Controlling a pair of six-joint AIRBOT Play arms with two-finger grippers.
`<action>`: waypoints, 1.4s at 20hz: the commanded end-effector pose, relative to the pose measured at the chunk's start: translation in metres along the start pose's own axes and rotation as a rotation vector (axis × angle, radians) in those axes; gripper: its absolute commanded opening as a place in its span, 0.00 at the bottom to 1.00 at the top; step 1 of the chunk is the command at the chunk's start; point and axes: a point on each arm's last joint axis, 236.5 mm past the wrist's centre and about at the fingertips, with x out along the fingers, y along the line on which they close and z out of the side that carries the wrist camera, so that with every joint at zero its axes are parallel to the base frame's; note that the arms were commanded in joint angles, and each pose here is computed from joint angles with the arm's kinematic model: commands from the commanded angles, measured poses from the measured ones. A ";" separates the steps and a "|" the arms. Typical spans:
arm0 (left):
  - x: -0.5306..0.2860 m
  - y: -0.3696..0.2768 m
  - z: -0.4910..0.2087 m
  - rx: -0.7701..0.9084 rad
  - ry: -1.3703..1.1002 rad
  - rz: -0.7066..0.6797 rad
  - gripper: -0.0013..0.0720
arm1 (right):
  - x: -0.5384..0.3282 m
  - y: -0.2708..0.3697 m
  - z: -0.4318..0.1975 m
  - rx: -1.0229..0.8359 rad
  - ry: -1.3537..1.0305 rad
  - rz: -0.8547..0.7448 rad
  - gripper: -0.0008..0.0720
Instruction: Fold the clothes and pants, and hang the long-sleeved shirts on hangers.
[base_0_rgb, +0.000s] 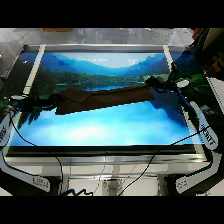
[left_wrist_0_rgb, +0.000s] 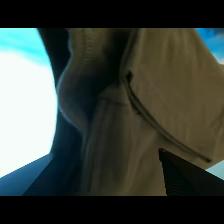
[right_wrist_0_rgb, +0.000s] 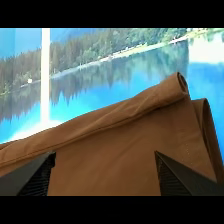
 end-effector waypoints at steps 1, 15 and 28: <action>0.017 -0.017 0.001 -0.006 -0.012 -0.096 0.98 | 0.000 0.000 -0.001 0.001 0.003 0.002 0.95; 0.070 -0.079 0.001 0.269 -0.030 -0.066 0.03 | -0.005 0.026 -0.012 -0.019 0.082 0.077 0.32; -0.095 -0.252 -0.032 0.520 -0.007 -0.245 0.03 | 0.045 0.193 -0.120 -0.295 0.223 0.199 0.02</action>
